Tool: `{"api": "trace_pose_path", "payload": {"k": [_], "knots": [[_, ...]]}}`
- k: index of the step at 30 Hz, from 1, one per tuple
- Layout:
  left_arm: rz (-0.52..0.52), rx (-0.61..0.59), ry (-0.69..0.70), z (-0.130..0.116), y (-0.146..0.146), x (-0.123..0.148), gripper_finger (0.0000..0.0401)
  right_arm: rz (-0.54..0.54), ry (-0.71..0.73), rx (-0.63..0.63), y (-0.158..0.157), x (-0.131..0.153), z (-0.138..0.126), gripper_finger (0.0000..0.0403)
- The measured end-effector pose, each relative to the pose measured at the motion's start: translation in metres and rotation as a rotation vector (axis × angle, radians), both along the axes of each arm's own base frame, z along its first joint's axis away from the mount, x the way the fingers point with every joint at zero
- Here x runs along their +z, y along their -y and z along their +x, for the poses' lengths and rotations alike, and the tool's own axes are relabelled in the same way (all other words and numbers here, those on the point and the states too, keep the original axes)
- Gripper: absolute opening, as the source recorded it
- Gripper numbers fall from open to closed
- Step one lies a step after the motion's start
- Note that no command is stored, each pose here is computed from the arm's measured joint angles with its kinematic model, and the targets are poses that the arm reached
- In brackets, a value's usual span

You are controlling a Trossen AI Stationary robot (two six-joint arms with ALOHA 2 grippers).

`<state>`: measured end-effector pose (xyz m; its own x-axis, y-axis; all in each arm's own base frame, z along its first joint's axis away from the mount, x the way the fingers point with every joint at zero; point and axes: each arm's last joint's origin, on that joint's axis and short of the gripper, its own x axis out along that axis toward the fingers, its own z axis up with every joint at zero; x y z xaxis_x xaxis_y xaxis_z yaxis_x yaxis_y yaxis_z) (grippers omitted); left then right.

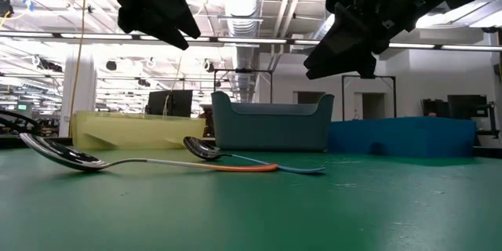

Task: Sort silverware by color (type)
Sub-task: Put the blue spoon into the blue bin

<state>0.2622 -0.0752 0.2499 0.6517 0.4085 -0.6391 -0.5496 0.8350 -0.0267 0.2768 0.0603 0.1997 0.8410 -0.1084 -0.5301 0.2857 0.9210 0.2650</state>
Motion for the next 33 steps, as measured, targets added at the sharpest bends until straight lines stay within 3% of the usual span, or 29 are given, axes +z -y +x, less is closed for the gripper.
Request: {"api": "trace_pose_path", "payload": {"k": [33], "knots": [[0.005, 0.011, 0.013, 0.0005, -0.0001, 0.0005, 0.0229, 0.0, 0.0, -0.011, 0.0031, 0.0, 0.0007, 0.014]]}}
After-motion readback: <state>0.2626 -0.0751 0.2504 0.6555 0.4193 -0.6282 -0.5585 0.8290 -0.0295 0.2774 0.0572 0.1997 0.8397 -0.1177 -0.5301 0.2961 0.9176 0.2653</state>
